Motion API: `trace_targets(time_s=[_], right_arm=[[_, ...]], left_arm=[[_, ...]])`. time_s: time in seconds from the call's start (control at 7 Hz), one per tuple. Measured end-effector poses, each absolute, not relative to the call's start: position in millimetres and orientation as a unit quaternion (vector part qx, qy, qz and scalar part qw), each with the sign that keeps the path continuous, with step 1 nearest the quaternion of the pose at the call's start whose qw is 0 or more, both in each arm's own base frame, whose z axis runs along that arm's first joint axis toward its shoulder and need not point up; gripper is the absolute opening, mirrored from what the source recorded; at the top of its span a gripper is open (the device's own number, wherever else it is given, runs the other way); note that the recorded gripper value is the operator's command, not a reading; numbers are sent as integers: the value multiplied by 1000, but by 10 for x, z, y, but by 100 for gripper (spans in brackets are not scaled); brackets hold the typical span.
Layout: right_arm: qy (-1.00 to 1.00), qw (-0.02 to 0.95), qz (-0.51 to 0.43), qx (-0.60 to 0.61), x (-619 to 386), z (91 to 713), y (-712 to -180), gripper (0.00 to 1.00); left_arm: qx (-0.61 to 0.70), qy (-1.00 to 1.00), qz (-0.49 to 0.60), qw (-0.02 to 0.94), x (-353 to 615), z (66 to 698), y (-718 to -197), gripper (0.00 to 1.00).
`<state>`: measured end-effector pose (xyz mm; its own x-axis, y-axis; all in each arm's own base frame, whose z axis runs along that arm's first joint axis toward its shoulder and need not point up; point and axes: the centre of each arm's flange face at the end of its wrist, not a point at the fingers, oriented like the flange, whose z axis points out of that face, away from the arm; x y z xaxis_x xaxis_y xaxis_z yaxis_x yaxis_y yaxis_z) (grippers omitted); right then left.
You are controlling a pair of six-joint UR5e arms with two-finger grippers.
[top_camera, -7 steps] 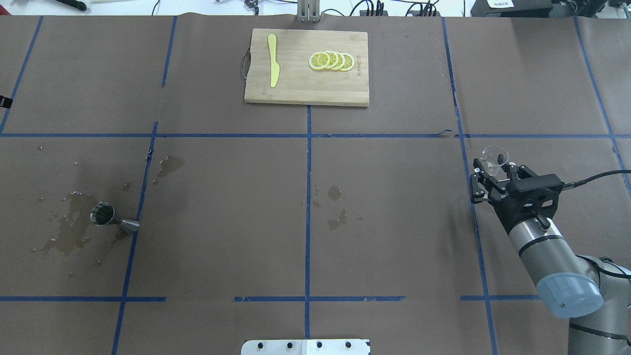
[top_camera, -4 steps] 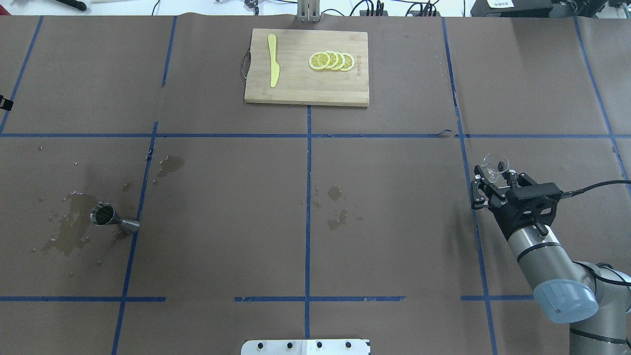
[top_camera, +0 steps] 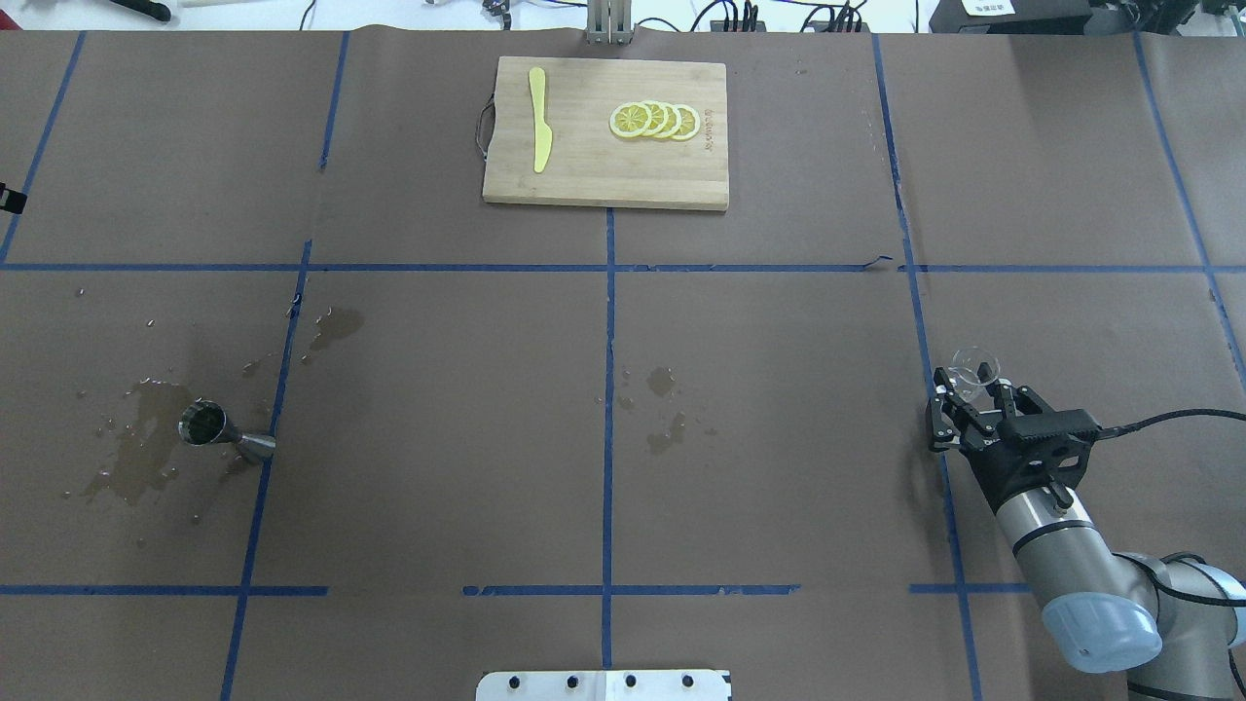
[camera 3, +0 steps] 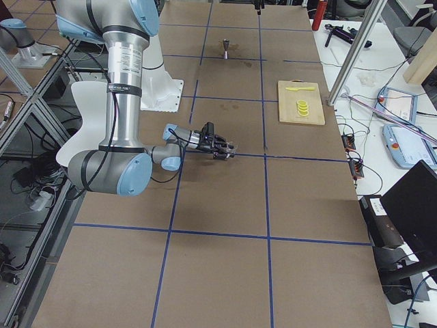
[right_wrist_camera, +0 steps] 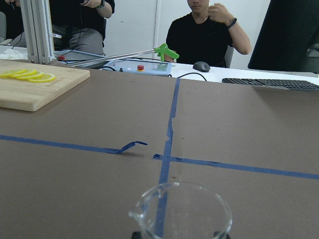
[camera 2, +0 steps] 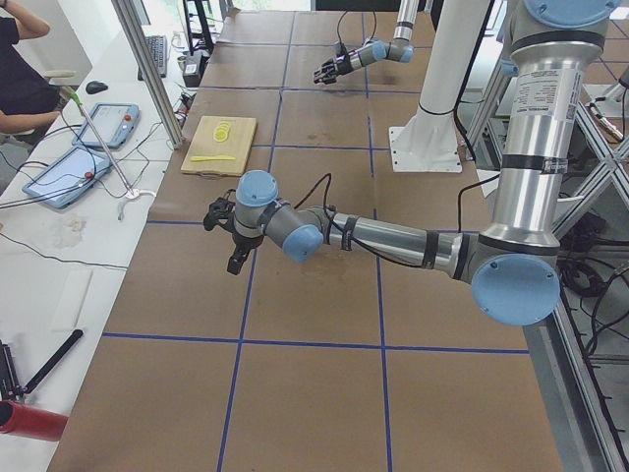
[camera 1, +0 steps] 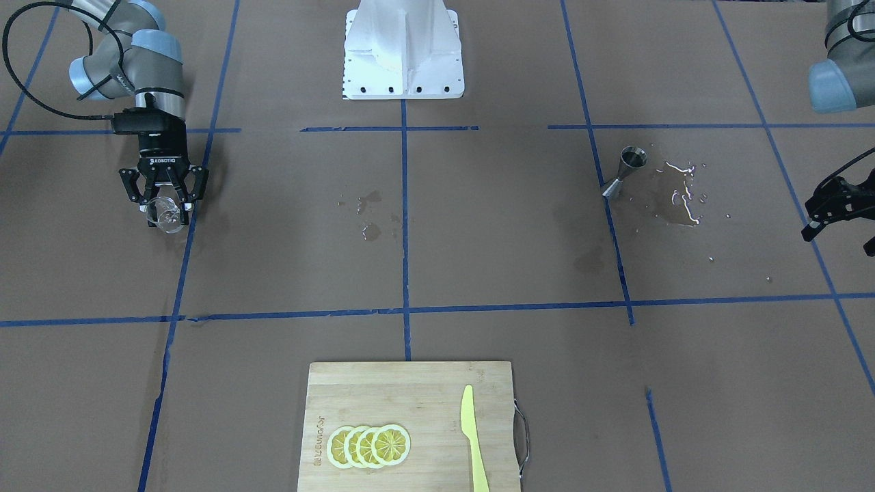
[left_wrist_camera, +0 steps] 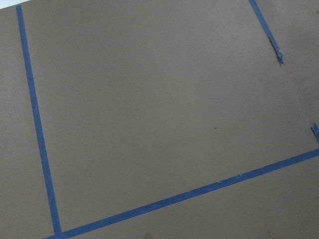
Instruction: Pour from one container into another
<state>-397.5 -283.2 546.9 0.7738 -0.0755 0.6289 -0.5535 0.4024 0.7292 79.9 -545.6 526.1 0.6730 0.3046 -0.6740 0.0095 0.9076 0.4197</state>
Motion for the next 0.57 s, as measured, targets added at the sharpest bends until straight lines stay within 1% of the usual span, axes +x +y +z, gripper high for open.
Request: trace_targets(time_s=[0.57], right_arm=[[-304, 778, 148, 530, -4046, 5515, -2681, 0]], left_arm=[[202, 397, 83, 892, 796, 5221, -5449, 100]])
